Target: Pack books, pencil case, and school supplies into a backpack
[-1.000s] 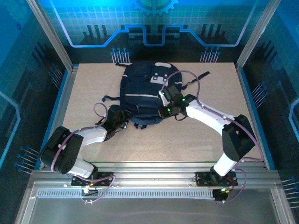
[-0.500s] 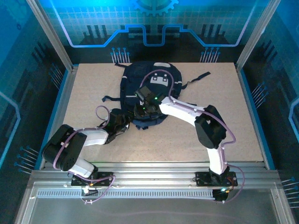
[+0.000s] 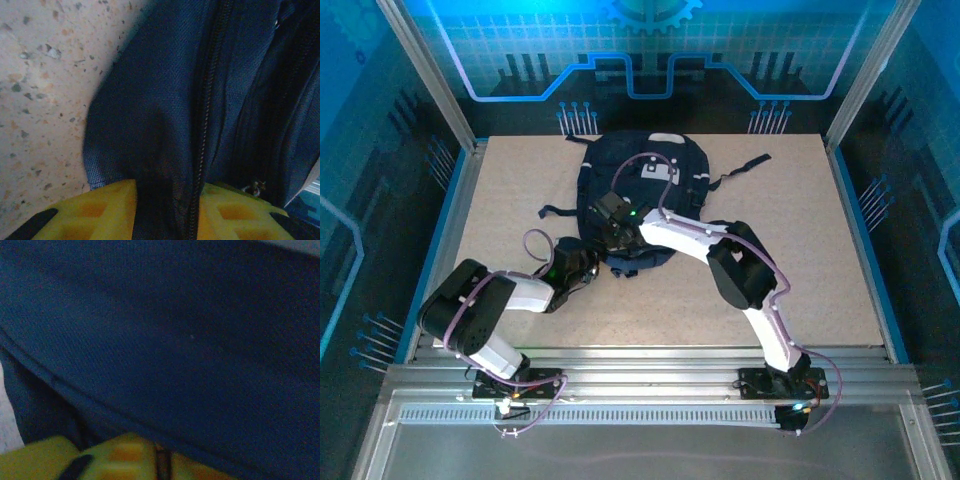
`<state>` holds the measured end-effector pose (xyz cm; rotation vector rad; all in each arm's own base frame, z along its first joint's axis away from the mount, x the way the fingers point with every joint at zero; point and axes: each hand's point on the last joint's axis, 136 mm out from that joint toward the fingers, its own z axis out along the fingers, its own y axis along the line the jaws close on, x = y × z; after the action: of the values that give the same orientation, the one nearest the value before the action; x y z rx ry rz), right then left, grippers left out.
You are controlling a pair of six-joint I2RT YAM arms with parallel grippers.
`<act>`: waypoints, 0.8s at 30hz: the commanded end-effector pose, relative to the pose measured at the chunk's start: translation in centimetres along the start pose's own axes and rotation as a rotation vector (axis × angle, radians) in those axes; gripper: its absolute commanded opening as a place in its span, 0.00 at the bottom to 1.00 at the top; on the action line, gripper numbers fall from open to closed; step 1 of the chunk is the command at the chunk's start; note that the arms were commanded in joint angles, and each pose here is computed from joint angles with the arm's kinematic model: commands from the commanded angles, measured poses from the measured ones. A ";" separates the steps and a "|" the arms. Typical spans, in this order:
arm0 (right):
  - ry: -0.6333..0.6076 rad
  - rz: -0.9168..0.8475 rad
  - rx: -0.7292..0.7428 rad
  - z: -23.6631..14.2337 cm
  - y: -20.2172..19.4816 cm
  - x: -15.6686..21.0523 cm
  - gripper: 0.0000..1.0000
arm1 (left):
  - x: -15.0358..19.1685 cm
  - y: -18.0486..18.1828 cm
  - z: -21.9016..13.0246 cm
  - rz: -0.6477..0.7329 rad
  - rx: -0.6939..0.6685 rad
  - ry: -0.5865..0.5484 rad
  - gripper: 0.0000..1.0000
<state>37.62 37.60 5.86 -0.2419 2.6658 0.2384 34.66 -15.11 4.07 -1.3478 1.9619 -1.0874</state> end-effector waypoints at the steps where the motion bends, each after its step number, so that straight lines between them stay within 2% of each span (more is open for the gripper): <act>1: -0.040 -0.005 0.027 0.3 0.0 -0.7 0.00 | 0.2 2.9 0.3 -0.026 -0.078 0.022 0.33; 4: -0.024 -0.029 -0.015 -1.4 0.1 -0.6 0.00 | -1.8 2.4 0.8 -0.045 -0.067 -0.024 0.33; 8: 0.083 -0.108 -0.049 -3.9 -1.2 1.6 0.00 | -4.2 0.6 1.4 -0.038 -0.044 -0.081 0.32; 11: 0.172 -0.147 -0.022 -5.0 -4.1 4.3 0.00 | -5.5 -1.0 1.6 -0.018 -0.031 -0.108 0.32; 15: 0.188 -0.133 0.009 -5.8 -8.7 6.5 0.00 | -6.7 -2.6 1.5 0.016 -0.016 -0.131 0.32; 19: 0.199 -0.107 0.001 -6.5 -12.4 7.3 0.00 | -7.5 -4.2 1.4 0.064 -0.019 -0.149 0.33; 24: 0.193 -0.195 0.106 -7.4 -17.3 7.3 0.00 | -8.2 -5.9 1.3 0.098 -0.004 -0.159 0.33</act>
<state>33.38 22.01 7.20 -0.3905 2.7513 0.1673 40.56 -10.10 6.11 -1.3451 1.9274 -0.9560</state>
